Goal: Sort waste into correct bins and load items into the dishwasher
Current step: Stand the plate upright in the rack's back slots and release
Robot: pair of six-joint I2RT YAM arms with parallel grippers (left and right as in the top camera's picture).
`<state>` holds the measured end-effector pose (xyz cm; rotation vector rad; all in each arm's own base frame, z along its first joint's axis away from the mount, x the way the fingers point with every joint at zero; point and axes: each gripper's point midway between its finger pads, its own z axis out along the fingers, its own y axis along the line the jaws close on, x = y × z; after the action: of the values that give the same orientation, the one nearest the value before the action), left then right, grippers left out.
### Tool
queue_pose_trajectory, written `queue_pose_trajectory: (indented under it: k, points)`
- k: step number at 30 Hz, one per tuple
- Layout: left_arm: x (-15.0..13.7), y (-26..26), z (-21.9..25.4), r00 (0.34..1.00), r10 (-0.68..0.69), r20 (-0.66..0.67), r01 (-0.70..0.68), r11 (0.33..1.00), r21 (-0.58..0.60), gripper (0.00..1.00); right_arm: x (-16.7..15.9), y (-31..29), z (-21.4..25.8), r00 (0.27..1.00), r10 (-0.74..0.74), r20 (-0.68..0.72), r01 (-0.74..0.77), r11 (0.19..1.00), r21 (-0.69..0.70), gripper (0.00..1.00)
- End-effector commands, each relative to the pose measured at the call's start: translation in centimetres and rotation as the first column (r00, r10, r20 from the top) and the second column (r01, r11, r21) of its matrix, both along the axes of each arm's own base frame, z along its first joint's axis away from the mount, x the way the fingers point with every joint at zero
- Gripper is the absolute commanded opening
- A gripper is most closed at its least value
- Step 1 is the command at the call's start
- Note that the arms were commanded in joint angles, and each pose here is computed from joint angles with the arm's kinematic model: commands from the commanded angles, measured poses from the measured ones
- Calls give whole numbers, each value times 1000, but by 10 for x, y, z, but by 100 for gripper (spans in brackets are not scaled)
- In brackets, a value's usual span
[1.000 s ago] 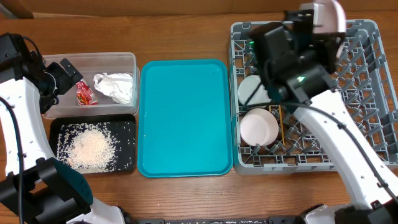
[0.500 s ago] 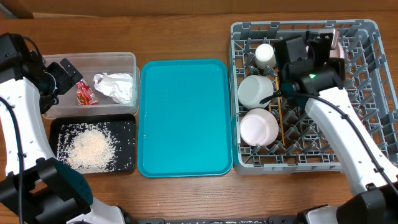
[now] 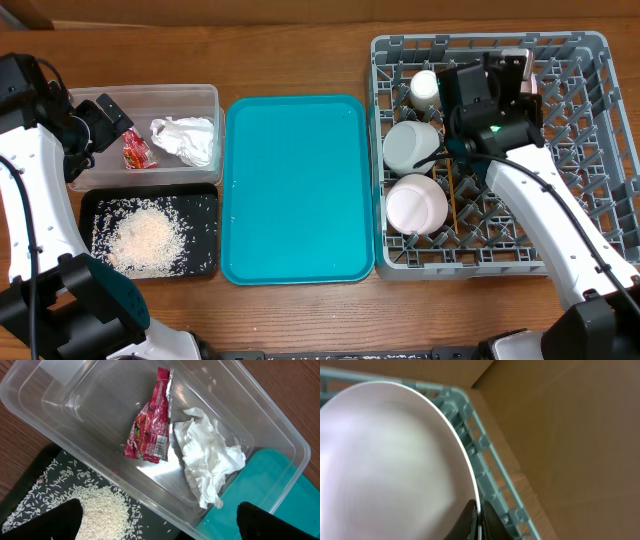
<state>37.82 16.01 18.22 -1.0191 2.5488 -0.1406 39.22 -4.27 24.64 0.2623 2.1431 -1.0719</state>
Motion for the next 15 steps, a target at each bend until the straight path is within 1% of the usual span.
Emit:
queue_pose_trajectory:
  k: [1,5,9,15]
  points:
    - [-2,-1,10,1000,-22,19,21,999,25,100,4,-6,16,997,19,-71,-29,990,-141,4]
    - [-2,-1,10,1000,-22,19,21,999,25,100,8,-2,12,993,59,-104,-72,989,-128,4]
    - [-2,-1,10,1000,-22,19,21,999,25,100,10,-1,7,990,67,-123,-83,988,-128,4]
    - [-2,-1,10,1000,-22,19,21,999,25,100,18,3,-16,974,82,-209,-114,983,-143,4]
